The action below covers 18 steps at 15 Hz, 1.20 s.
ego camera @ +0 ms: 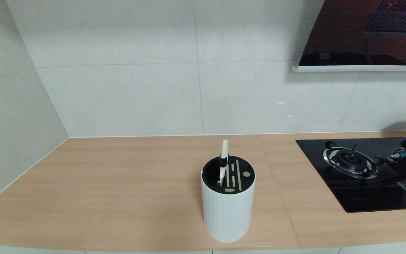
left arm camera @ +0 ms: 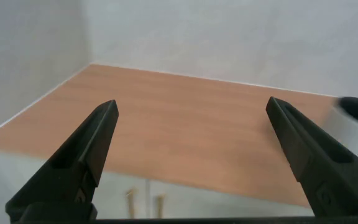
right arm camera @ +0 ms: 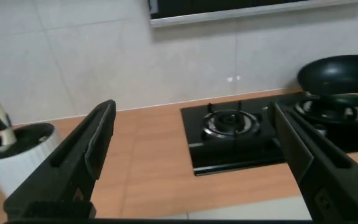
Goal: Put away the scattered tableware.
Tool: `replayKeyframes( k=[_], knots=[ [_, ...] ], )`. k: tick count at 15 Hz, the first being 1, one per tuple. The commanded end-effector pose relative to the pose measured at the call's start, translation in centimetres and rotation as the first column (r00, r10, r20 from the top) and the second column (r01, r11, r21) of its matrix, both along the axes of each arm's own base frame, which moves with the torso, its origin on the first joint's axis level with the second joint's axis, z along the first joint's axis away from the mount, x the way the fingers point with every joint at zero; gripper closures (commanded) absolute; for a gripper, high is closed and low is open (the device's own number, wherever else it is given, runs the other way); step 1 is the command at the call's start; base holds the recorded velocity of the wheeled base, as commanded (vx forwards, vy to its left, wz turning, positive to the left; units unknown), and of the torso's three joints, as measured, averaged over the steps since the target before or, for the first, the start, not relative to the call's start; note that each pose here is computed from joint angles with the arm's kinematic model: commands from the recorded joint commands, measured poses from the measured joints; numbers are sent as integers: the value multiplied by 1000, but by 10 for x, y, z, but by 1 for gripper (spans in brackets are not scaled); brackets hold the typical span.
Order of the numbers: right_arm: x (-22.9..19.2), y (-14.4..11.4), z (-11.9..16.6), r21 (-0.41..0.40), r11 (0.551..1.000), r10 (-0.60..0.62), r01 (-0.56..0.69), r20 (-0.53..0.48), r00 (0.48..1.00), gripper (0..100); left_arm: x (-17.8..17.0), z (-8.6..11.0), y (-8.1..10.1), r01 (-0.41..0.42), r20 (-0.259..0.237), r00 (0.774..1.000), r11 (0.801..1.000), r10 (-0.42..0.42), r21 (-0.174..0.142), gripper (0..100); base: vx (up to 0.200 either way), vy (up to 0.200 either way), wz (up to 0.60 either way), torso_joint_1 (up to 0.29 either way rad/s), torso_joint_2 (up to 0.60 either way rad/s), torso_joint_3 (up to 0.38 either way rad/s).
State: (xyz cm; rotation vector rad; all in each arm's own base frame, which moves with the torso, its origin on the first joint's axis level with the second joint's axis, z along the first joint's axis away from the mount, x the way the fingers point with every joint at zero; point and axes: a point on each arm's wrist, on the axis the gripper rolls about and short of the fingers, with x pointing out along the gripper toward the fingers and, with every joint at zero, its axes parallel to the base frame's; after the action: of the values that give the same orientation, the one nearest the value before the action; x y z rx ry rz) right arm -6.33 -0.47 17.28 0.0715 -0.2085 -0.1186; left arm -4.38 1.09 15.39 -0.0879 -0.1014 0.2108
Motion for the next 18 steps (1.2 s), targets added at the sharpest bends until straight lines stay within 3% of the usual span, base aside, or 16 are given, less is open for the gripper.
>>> replayKeyframes(
  k=[1, 2, 5, 7, 9, 10, 12, 14, 16, 18],
  knots=[
    [1, 2, -22, -3, 1000, -31, 31, -19, 999, 0, -4, -17, -4, -59, 10, 998, 998, 59, 17, 0, 0, 0, 0, 0, 0, 0],
    [7, 2, -30, 1, 999, -35, 35, -43, 998, 0, -2, -31, -5, -63, -12, 998, 996, 64, 65, 0, 0, 0, 0, 0, 0, 0],
    [23, 2, -60, -7, 1000, -28, 27, -155, 988, 0, 12, -56, -5, -50, -60, 997, 997, 53, 56, 0, 0, 0, 0, 0, 0, 0],
    [36, 2, -83, -38, 999, -25, 19, -165, 986, 0, 21, -74, -7, 49, -63, 997, 998, -46, 46, 0, 0, 0, 0, 0, 0, 0],
    [40, 3, -91, -58, 998, 21, -30, -156, 988, 0, 21, -75, -8, 78, -59, 995, 997, -77, 12, 0, 0, 0, 0, 0, 0, 0],
    [41, 4, -93, -58, 995, 72, -83, -166, 983, 0, 21, -75, -9, 116, -60, 992, 993, -115, 13, 0, 0, 0, 0, 0, 0, 0],
    [40, 5, -99, -56, 992, 98, -114, -230, 968, 0, 21, -75, -10, 161, -65, 985, 986, -158, 36, 0, 0, 0, 0, 0, 0, 0],
    [41, 5, -97, -58, 990, 113, -128, -214, 970, 0, 21, -78, -11, 214, -111, 973, 972, -203, 96, 0, 0, 0, 0, 0, 0, 0],
    [41, 5, -97, -58, 990, 114, -130, -214, 970, 0, 21, -79, -11, 231, -126, 968, 964, -215, 132, 0, 0, 0, 0, 0, 0, 0],
    [41, 5, -97, -58, 990, 114, -130, -214, 970, 0, 21, -79, -11, 231, -122, 968, 966, -218, 113, 0, 0, 0, 0, 0, 0, 0]
  ],
)
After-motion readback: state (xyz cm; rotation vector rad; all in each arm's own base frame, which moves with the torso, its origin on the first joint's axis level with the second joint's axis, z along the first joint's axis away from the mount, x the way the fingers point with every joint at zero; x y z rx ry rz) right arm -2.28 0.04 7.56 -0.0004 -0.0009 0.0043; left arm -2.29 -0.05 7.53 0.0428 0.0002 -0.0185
